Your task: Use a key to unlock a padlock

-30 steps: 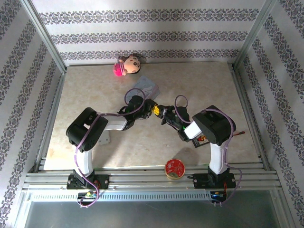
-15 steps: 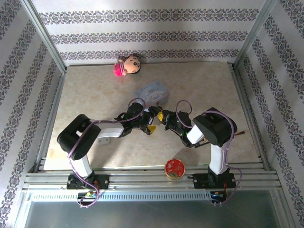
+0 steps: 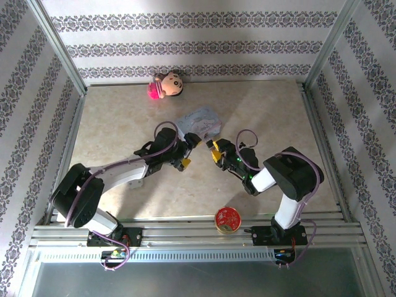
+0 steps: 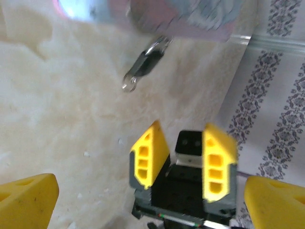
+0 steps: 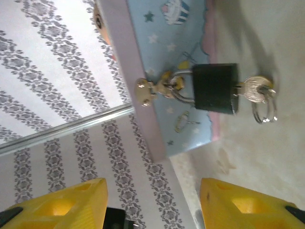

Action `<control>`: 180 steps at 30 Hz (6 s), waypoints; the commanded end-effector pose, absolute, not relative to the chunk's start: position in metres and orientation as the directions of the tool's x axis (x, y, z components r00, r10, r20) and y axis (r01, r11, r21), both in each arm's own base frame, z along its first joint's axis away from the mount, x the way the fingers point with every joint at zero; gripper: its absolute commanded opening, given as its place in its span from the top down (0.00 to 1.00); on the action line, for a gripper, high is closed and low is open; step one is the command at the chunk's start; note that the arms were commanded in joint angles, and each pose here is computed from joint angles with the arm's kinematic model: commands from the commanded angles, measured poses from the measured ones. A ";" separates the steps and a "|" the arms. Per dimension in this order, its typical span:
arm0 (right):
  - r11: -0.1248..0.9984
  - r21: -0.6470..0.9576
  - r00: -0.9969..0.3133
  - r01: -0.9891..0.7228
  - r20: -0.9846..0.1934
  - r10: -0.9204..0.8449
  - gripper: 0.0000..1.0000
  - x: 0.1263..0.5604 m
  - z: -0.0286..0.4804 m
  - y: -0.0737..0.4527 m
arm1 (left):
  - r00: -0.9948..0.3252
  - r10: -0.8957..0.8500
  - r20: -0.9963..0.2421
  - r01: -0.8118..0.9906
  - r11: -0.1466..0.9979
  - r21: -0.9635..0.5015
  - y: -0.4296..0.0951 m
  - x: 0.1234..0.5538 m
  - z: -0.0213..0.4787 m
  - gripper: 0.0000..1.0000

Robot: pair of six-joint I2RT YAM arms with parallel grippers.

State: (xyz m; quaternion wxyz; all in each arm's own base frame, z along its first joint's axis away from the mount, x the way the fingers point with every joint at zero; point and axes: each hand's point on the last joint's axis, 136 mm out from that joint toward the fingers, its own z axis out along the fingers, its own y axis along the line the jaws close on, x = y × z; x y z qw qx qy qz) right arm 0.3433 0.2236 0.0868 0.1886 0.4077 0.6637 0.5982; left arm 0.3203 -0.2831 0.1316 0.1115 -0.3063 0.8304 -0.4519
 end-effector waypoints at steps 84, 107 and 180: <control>0.868 0.195 -0.667 -0.457 -0.721 -0.189 0.57 0.323 0.083 0.206 | -0.842 -0.537 -0.044 -0.322 0.567 -0.758 -0.328 0.388 0.071 1.00; 0.803 -0.019 -0.561 -0.596 -0.705 -0.434 0.62 0.349 0.059 0.247 | -0.872 -0.476 0.111 -0.390 0.540 -0.745 -0.323 0.369 0.082 1.00; 0.757 0.054 -0.501 -0.651 -0.780 -0.376 1.00 0.345 0.065 0.266 | -0.901 -0.378 0.211 -0.390 0.499 -0.774 -0.341 0.351 0.090 1.00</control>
